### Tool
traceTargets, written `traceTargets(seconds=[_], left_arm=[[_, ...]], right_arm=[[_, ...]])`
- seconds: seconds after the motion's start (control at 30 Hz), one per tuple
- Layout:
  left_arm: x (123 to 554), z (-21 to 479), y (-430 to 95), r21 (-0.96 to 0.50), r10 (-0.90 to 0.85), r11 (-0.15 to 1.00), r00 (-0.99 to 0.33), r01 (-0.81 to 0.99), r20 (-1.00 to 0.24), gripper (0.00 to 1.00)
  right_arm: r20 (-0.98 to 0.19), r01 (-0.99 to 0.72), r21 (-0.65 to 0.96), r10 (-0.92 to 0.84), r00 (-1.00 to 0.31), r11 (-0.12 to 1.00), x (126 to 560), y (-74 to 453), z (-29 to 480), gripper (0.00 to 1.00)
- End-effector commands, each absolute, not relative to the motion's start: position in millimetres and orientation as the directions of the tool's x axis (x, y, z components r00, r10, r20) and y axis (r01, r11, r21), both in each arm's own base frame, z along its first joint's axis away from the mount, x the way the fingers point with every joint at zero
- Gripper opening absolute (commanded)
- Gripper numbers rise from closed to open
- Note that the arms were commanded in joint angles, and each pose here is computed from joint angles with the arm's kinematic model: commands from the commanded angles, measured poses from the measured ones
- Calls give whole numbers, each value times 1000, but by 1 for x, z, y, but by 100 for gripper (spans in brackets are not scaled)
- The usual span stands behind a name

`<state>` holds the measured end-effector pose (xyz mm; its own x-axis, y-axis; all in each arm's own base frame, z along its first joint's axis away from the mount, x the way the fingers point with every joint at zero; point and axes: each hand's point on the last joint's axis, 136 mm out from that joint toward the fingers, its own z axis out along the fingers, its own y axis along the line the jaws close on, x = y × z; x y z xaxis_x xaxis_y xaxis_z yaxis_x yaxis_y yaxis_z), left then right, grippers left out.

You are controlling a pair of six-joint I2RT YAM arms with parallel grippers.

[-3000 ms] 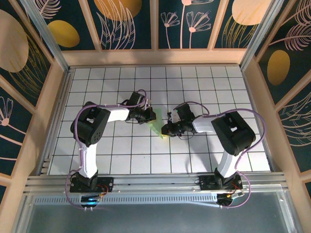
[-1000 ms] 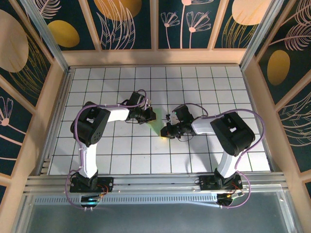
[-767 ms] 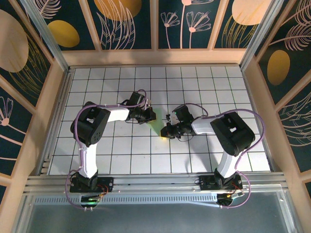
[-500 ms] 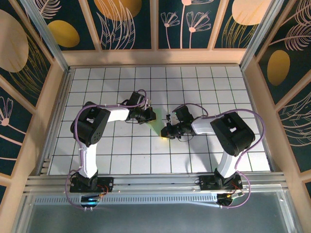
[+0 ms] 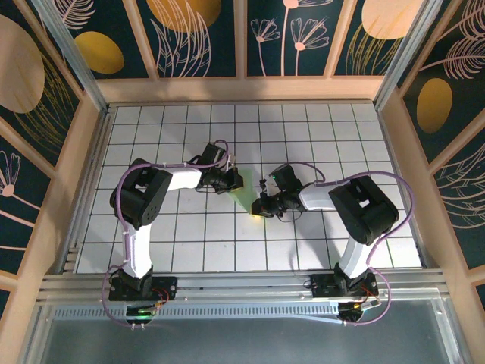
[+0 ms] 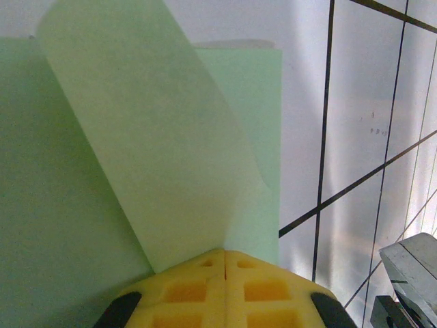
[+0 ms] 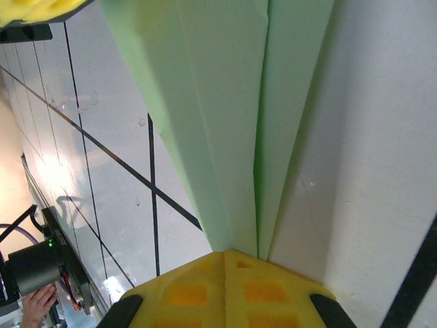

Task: Fold a paper plane with a square sheet of paper (fold left side to right side)
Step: Fourth fold the wing at the center of the table.

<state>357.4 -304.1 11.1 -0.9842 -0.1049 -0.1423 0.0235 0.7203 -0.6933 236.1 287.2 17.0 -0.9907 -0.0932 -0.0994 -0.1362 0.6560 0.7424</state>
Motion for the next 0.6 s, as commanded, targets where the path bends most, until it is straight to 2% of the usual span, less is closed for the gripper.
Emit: traceTargets(seconds=[0.0,0.2,0.37,0.57], left_arm=[[331,-48,-269,-533,-125,842,-991,-85,-38,0],[332,-44,-271,-549,-129,832,-991,-83,-45,0],[332,-34,-276,-585,-123,808,-990,-63,-63,0],[329,-26,-280,-608,-107,793,-991,-35,-83,0]], right_arm=[[-35,-108,724,-120,-992,681,212,279,6,1],[-29,-100,732,-117,-993,674,205,278,9,1],[-84,-132,749,-104,-991,649,216,283,29,1],[-182,-181,781,-59,-982,598,242,285,68,11]])
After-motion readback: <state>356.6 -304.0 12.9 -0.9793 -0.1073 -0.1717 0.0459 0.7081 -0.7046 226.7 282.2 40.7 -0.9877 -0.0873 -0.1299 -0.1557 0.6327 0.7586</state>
